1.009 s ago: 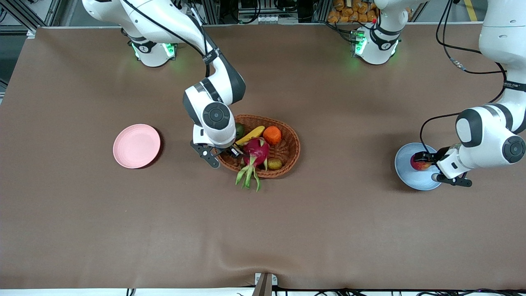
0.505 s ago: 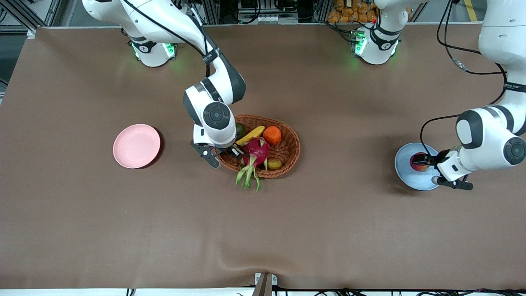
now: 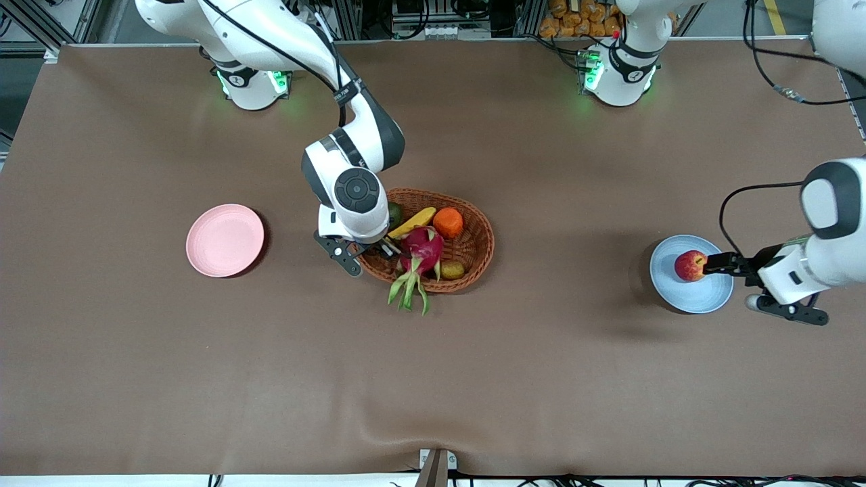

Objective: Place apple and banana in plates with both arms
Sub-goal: 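Release the apple on the blue plate while the right gripper lifts the banana, then carry the yellow banana with the right gripper over the pink plate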

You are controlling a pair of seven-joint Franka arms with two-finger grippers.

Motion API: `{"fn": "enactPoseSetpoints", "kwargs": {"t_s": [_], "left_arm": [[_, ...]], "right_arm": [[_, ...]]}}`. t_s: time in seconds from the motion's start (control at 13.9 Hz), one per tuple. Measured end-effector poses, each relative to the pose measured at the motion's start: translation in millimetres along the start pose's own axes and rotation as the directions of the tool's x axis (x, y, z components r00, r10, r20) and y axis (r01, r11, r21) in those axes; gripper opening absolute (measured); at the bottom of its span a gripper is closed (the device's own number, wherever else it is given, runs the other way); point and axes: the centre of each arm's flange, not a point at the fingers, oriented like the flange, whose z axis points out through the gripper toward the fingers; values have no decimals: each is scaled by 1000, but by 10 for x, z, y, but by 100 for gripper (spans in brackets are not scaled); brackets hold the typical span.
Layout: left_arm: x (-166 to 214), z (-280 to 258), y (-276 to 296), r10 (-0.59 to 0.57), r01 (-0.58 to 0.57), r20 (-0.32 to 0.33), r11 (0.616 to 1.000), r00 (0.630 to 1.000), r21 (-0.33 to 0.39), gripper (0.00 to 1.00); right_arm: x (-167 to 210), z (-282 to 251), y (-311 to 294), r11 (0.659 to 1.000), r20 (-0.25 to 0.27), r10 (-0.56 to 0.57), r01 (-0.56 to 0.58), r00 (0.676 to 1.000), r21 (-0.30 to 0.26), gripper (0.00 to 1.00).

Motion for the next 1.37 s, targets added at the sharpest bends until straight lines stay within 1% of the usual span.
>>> {"fn": "enactPoseSetpoints", "kwargs": {"t_s": [0.14, 0.43, 0.72, 0.86, 0.94, 1.01, 1.08, 1.23, 1.3, 1.37], "left_arm": [[37, -253, 227, -33, 33, -12, 999, 999, 0, 100], [8, -625, 611, -91, 91, -29, 996, 995, 5, 100], [-160, -1200, 1040, -119, 122, -77, 992, 990, 34, 100], [-319, -1529, 1218, -153, 162, -112, 984, 982, 71, 100], [-426, -1678, 1227, -169, 180, -123, 980, 978, 86, 100], [-530, -1789, 1190, -186, 197, -125, 977, 974, 84, 100], [-636, -1872, 1105, -212, 220, -120, 974, 970, 60, 100], [-888, -2019, 864, -271, 273, -94, 962, 958, 11, 100], [-1039, -2113, 809, -288, 289, -77, 957, 954, 0, 100], [-1177, -2227, 811, -294, 295, -74, 956, 953, -3, 100]], "right_arm": [[0, -2, -1, 1000, 0, 1, -1, 1000, 1, 15], [1, -9, -5, 1000, 0, 1, -1, 1000, 2, 15], [5, -149, -39, 1000, -3, -1, 1, 1000, 19, 15], [-2, -465, -31, 1000, -8, -11, 11, 1000, 5, 15], [-5, -719, -12, 1000, -21, -22, 22, 1000, -6, 15], [-2, -977, 23, 999, -38, -33, 32, 999, -17, 15], [6, -1220, 76, 999, -53, -46, 45, 998, -28, 15], [86, -1558, 208, 995, -64, -93, 90, 994, -46, 15], [214, -1644, 283, 992, -68, -119, 116, 990, -58, 15], [405, -1692, 374, 987, -66, -149, 143, 987, -78, 15]]}}
